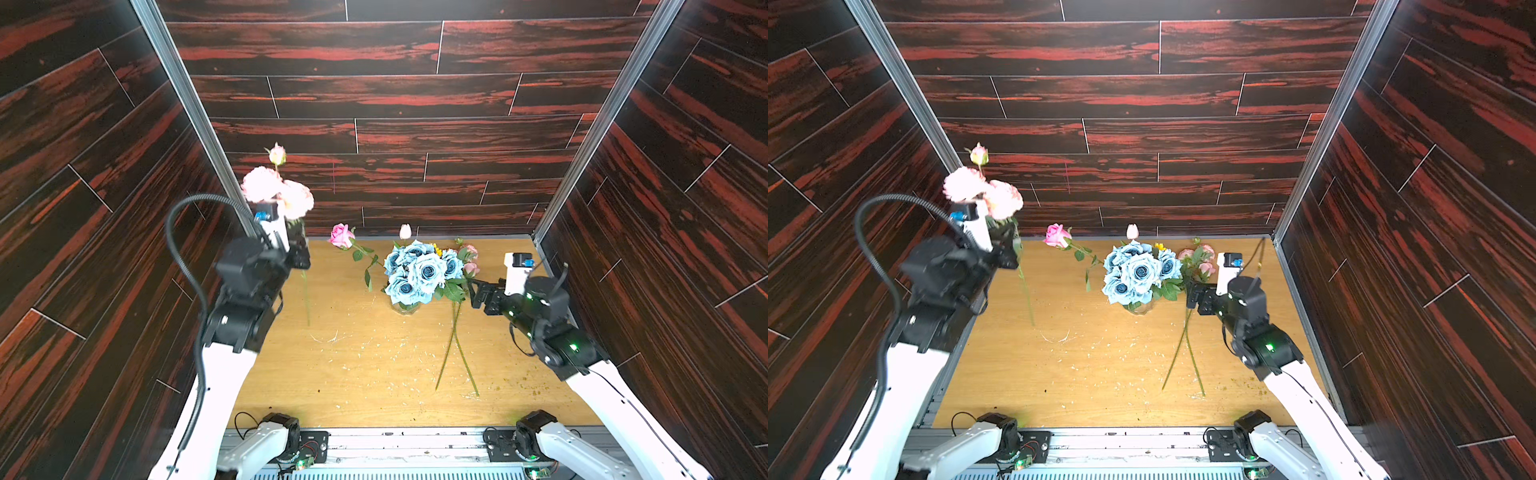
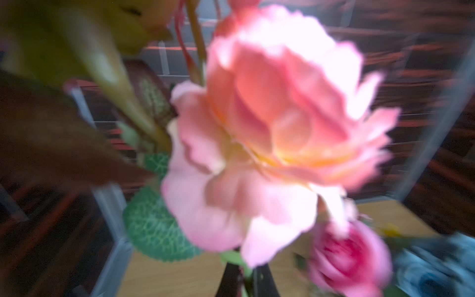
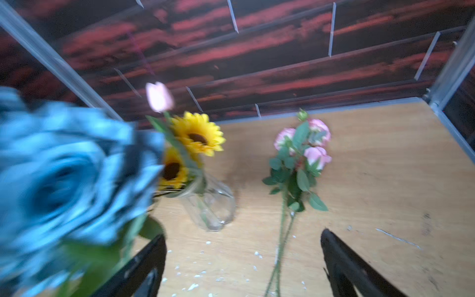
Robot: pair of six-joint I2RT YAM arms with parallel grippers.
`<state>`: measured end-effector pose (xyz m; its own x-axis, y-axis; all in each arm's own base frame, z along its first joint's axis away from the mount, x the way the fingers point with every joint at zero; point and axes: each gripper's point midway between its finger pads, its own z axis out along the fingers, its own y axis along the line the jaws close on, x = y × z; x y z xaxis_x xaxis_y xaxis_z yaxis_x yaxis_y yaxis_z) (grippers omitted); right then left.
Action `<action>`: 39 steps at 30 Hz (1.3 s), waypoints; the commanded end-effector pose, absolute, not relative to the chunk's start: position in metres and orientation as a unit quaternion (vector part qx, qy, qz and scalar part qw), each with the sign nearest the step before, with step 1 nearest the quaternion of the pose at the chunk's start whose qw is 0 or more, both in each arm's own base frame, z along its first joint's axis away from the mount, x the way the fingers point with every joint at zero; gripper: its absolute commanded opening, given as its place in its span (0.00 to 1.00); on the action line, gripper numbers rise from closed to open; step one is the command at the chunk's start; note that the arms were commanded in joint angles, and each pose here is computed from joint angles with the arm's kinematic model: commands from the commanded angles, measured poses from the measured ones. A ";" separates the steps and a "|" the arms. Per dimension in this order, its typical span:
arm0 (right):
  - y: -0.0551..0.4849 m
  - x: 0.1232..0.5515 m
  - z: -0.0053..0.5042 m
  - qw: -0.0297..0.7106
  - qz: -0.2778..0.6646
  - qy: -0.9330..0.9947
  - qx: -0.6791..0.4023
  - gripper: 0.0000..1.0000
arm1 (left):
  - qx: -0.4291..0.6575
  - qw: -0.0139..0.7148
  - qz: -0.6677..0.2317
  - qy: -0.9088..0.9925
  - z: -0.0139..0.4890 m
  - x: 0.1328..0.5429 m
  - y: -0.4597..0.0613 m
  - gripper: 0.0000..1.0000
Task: Pick out pink flowers from the vase
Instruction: Pick up the flower from the vase.
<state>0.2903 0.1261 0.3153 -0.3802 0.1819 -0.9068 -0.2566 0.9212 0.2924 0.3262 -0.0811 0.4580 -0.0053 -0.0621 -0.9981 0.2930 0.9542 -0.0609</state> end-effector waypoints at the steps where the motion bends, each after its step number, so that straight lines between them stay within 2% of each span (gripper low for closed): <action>1: 0.137 0.271 0.338 0.588 0.254 0.766 -0.058 0.95 | 0.186 0.697 -0.270 0.638 0.465 0.291 -0.134 0.00; 4: 0.174 0.239 0.355 0.578 0.355 0.718 -0.154 0.95 | 0.225 0.682 -0.353 0.600 0.472 0.265 -0.155 0.00; 8: 0.220 0.205 0.357 0.513 0.467 0.674 -0.254 0.94 | 0.254 0.650 -0.439 0.566 0.480 0.242 -0.175 0.00; 17: 0.281 0.155 0.365 0.499 0.490 0.608 -0.375 0.99 | 0.308 0.593 -0.517 0.535 0.484 0.213 -0.218 0.00; 27: 0.315 0.142 0.374 0.506 0.482 0.585 -0.411 0.98 | 0.346 0.558 -0.542 0.523 0.475 0.204 -0.263 0.00; 30: 0.321 0.148 0.370 0.505 0.478 0.592 -0.408 0.93 | 0.357 0.552 -0.550 0.515 0.475 0.200 -0.273 0.00; 37: 0.332 0.157 0.365 0.493 0.478 0.603 -0.405 0.69 | 0.370 0.537 -0.567 0.503 0.475 0.193 -0.291 0.00; 39: 0.333 0.157 0.367 0.494 0.479 0.602 -0.405 0.59 | 0.373 0.538 -0.565 0.502 0.474 0.191 -0.293 0.00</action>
<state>0.1576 0.3321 0.3441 -0.2173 -0.0616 -0.9742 -0.9546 0.2219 0.1989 0.1996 -0.2950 0.4503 -0.2258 -0.1899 -0.9555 0.9644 0.0951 -0.2468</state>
